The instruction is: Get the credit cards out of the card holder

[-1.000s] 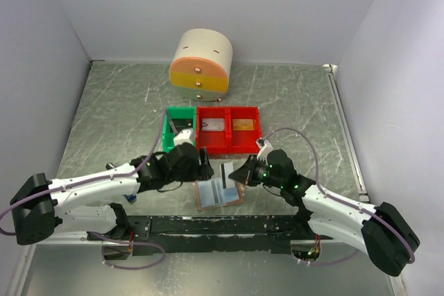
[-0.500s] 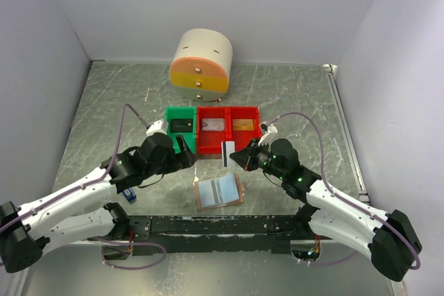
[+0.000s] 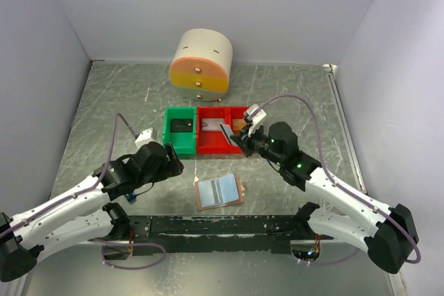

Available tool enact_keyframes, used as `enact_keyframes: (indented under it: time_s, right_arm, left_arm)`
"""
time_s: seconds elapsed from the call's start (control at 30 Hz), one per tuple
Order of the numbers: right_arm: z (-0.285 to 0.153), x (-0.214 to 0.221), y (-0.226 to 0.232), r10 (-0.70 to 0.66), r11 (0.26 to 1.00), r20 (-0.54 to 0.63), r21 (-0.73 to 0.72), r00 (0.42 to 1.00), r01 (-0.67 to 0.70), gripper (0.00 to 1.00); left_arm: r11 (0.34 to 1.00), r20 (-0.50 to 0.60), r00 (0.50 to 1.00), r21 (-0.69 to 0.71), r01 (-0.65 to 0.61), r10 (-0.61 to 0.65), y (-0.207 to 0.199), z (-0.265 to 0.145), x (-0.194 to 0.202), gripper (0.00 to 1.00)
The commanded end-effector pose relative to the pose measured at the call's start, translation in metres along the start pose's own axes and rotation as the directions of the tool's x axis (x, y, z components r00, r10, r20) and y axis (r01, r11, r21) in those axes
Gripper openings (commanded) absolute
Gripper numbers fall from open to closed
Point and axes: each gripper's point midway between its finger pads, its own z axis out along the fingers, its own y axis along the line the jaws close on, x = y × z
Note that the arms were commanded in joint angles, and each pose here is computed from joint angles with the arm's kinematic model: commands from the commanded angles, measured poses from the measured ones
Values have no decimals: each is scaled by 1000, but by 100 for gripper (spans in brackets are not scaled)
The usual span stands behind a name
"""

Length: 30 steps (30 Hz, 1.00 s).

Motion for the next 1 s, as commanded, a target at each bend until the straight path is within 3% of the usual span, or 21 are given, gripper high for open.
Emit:
enact_keyframes:
  time_s: [0.0, 0.37, 0.5, 0.67, 0.97]
  right_arm:
    - [8, -6, -18, -344, 938, -64, 5, 937, 345, 0]
    - [61, 9, -45, -500, 859, -264, -28, 825, 512, 0]
    - [74, 10, -39, -524, 848, -254, -72, 813, 525, 0]
    - [85, 23, -47, -516, 848, -332, -72, 789, 524, 0]
    - [115, 15, -41, -550, 833, -278, -107, 788, 543, 0]
  left_arm:
    - [992, 5, 1000, -128, -12, 13, 30, 7, 5, 100]
    - [990, 38, 998, -136, -34, 39, 31, 9, -2, 100]
    - [990, 50, 996, -127, -62, 69, 37, 9, -2, 100]
    - [989, 52, 995, -127, -72, 79, 36, 7, -8, 100]
    - [993, 41, 996, -98, -73, 77, 33, 14, -7, 100]
